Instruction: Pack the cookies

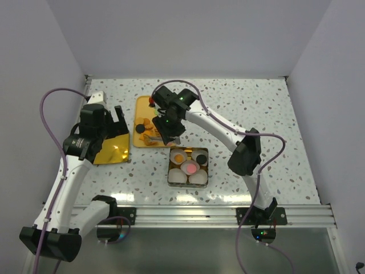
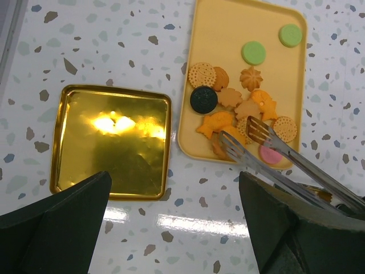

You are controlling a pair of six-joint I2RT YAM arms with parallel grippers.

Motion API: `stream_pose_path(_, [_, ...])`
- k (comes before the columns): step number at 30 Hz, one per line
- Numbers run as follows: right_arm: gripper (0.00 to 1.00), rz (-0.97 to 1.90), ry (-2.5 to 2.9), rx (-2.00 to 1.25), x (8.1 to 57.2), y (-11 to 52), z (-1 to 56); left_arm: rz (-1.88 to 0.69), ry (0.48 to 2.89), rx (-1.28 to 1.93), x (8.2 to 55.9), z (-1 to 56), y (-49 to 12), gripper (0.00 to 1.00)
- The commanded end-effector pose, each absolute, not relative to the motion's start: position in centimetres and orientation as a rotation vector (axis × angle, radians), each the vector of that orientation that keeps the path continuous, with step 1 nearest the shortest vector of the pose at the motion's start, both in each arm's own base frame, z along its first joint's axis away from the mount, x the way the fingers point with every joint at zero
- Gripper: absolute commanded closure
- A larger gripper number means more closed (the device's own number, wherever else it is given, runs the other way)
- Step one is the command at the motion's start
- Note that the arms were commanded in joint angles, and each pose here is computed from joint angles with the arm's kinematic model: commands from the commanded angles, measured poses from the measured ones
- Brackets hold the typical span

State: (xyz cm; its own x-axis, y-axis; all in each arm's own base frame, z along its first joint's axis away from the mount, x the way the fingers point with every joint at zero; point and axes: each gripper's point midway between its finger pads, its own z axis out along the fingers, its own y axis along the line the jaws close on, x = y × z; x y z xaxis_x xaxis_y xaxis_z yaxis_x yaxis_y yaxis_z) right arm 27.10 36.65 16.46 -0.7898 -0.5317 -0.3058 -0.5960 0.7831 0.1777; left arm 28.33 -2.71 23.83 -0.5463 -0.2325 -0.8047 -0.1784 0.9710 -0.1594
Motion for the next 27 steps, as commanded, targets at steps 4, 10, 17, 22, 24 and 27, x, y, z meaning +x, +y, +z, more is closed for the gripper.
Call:
stream_pose_path(4, [0.52,0.362,2.713,-0.905,26.9,37.4,16.8,-0.025,2.135,-0.263,28.6,24.5,-1.9,0.0])
stream_pose_path(10, [0.56,0.333,2.72,-0.919,26.4,37.4,16.5,-0.032,2.137,-0.261,28.4,24.1,-1.9,0.0])
stream_pose_path(17, [0.62,0.3,2.726,-0.932,25.8,37.1,16.3,-0.032,2.132,-0.263,28.1,24.2,-1.9,0.0])
stream_pose_path(22, [0.64,0.277,2.725,-0.956,25.1,37.2,16.0,-0.029,2.131,-0.267,27.9,24.2,-1.8,0.0])
stream_pose_path(24, [0.65,0.268,2.719,-0.951,25.1,37.2,16.1,-0.032,2.127,-0.27,27.7,24.3,-1.7,0.0])
stream_pose_path(27, [0.65,0.247,2.699,-0.913,25.7,37.1,16.8,-0.033,2.128,-0.273,27.6,24.5,-1.7,0.0])
